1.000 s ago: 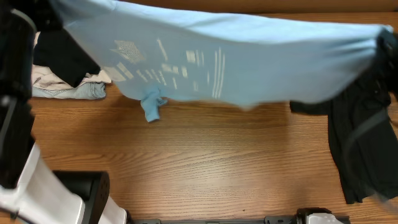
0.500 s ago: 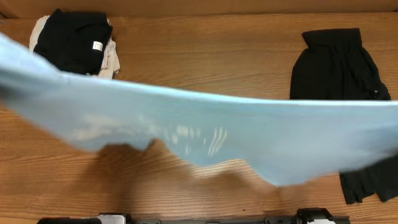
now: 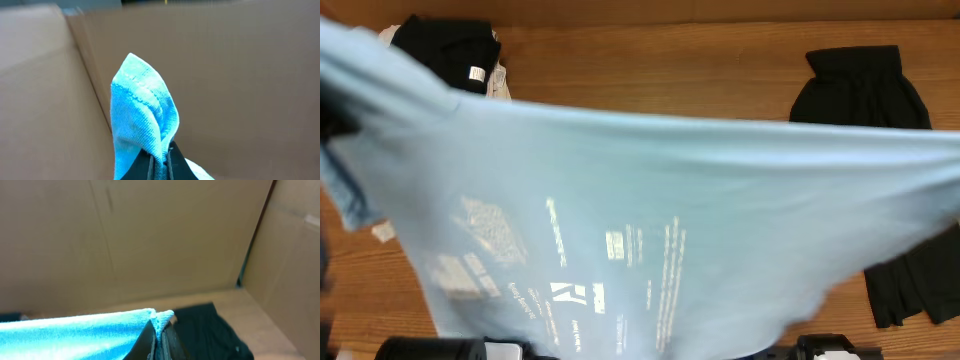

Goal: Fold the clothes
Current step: 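Lift the shirt with both grippers and stretch it wide, then lower the stretched shirt flat onto the table with both grippers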

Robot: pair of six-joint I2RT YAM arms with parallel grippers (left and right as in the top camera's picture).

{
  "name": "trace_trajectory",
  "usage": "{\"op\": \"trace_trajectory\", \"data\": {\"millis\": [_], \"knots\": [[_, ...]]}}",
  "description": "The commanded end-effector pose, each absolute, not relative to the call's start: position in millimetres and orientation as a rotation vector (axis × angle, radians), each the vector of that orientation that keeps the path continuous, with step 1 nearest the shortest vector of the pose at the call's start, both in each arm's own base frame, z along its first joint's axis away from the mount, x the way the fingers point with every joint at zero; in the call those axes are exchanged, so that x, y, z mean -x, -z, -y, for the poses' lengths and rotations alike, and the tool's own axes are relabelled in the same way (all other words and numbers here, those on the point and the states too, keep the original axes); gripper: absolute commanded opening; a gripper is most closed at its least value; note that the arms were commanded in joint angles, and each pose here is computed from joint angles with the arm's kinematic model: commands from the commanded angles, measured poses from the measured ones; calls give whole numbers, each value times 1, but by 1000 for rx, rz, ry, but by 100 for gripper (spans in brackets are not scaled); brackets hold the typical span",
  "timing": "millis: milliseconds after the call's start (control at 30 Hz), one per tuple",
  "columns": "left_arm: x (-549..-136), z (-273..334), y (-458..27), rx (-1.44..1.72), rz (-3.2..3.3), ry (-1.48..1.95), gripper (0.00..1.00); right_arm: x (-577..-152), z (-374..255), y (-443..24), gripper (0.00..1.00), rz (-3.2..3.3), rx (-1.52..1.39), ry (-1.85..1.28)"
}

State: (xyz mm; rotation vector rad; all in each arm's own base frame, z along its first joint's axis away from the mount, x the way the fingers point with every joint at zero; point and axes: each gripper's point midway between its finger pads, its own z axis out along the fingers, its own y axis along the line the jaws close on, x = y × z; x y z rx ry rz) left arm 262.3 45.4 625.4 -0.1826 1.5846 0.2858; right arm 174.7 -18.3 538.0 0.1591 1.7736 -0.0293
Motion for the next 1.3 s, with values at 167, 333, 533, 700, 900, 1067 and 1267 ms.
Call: {"op": "trace_trajectory", "data": {"millis": [167,333,533,700,900,1067,1267], "knots": [[-392,-41,-520,108,-1933,-363,4,-287,25,-428,4,-2190,-180,124],[-453,-27,-451,34,-2108,-324,4,-343,25,-364,4,-2389,-167,152],[-515,-19,-365,-14,-2276,-312,4,-421,26,-290,4,-2522,-136,180],[-561,-6,-299,-58,-2355,-272,4,-476,38,-229,4,-2565,-168,190],[-604,4,-233,-78,-2389,-264,4,-523,46,-169,4,-2574,-185,179],[-613,5,-206,-85,-2421,-265,4,-537,34,-155,4,-2568,-159,82],[-590,1,-195,-85,-2522,-280,4,-518,21,-143,4,-2663,-154,-12]]}}
